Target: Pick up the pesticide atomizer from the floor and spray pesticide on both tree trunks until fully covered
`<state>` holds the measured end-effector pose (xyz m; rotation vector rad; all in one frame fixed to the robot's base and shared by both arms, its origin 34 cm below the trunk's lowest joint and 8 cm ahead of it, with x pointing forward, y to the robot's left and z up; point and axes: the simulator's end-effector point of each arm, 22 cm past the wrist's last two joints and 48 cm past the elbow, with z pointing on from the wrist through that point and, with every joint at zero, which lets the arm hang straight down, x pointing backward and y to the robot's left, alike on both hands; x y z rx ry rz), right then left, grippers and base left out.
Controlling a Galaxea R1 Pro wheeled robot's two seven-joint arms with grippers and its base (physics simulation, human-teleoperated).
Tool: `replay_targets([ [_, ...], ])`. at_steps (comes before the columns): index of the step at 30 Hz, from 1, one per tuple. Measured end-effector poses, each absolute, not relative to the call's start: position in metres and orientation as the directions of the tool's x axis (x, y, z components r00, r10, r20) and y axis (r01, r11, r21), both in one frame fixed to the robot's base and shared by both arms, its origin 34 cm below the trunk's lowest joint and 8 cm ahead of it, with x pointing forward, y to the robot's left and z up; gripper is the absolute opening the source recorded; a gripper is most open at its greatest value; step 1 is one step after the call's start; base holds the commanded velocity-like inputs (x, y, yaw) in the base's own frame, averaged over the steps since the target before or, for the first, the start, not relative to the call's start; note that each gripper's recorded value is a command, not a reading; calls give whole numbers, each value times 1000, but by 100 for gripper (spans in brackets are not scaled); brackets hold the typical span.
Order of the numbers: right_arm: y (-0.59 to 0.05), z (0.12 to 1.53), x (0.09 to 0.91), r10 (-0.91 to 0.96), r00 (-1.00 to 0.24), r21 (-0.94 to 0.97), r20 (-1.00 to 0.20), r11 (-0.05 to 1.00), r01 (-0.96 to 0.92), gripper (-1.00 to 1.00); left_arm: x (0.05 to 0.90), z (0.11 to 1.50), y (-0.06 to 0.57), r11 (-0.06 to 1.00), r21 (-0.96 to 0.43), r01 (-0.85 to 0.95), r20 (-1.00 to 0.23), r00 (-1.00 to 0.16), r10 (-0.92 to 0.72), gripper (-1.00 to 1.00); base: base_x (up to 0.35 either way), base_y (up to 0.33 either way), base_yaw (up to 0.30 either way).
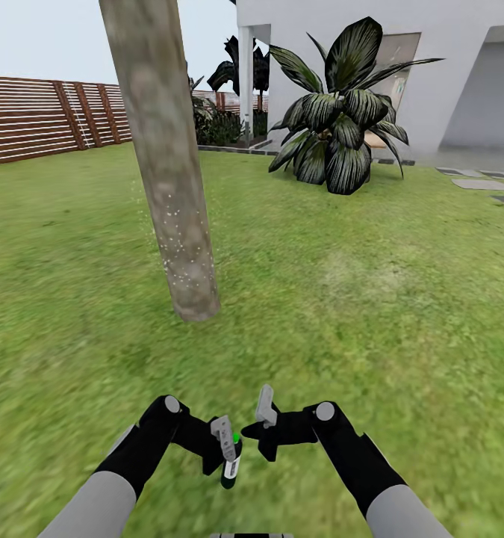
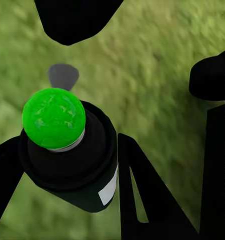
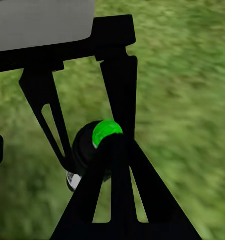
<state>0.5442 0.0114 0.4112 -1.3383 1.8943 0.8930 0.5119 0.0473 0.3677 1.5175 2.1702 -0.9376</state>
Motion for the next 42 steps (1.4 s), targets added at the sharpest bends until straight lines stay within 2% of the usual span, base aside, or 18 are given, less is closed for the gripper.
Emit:
replay_targets([
  [29,11,411,544,-518,-272,161,-811,249,-955,-100,516,376,47,197,-338,920,-611,-374,698,-100,0,0,0],
  [42,6,410,546,-517,-275,159,-811,258,-953,-100,531,353,129,270,-276,923,-480,-375,793,-100,0,0,0],
])
